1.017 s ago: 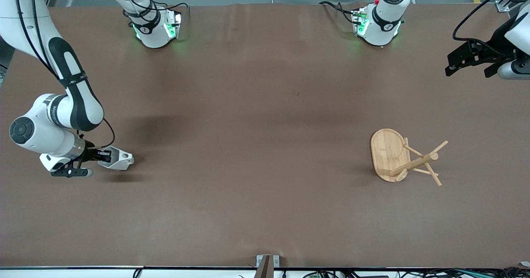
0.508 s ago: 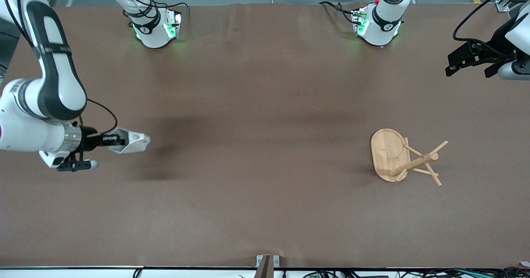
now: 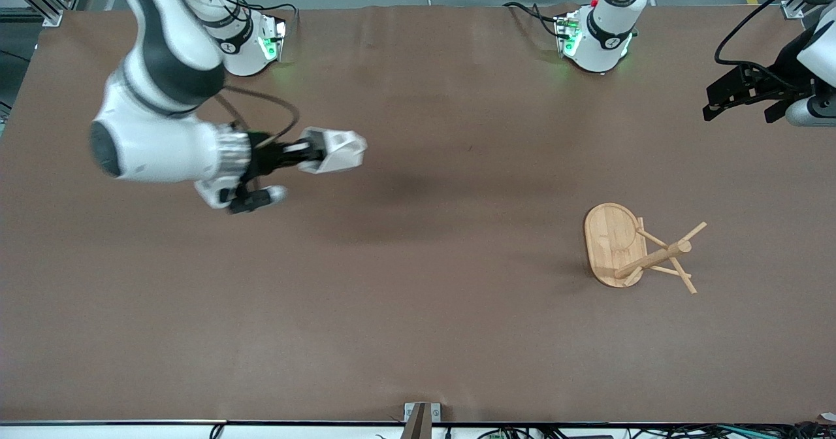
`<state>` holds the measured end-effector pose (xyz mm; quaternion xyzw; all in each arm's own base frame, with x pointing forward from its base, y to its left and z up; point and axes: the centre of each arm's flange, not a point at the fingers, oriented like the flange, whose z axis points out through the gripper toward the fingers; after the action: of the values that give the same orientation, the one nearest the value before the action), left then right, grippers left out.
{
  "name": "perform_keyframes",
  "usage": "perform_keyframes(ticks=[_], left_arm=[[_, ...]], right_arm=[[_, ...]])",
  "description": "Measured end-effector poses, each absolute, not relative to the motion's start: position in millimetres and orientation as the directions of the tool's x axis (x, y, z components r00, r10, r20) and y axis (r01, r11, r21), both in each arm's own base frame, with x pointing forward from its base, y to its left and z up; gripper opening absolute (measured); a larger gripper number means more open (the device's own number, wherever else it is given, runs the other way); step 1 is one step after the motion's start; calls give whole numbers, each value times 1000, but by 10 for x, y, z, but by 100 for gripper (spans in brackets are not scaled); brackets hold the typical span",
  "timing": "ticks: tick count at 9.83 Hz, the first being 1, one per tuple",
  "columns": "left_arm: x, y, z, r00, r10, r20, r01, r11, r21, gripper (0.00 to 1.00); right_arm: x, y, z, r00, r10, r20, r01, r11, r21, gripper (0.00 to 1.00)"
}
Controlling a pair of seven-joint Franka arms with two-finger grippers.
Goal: Hang cup on rack
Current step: 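Lift the white cup with the right gripper toward the table middle, then hold the cup with the right gripper while the left gripper reaches it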
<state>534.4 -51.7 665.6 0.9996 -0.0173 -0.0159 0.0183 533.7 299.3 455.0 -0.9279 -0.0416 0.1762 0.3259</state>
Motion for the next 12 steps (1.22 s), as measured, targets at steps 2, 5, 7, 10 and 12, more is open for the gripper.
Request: perform_keyframes(ticks=[2, 5, 7, 10, 12], left_arm=[[5449, -558, 6593, 998, -41, -38, -39, -999, 38, 100], [5671, -611, 6416, 991, -125, -57, -122, -992, 43, 100], [5653, -688, 6484, 951, -308, -35, -305, -950, 58, 100], [5576, -1051, 6549, 840, -542, 23, -538, -828, 159, 100], [5515, -1139, 6514, 758, -651, 50, -640, -726, 250, 100]], right_arm=[[5086, 3547, 4567, 934, 166, -315, -123, -680, -723, 6], [4789, 4074, 4677, 931, 129, -342, -202, -598, -776, 6], [4635, 4264, 4745, 904, 134, -406, -274, -547, -791, 6], [4559, 4388, 4786, 898, 92, -430, -318, -538, -781, 6], [4550, 4402, 4787, 897, 87, -433, -323, -538, -778, 6]])
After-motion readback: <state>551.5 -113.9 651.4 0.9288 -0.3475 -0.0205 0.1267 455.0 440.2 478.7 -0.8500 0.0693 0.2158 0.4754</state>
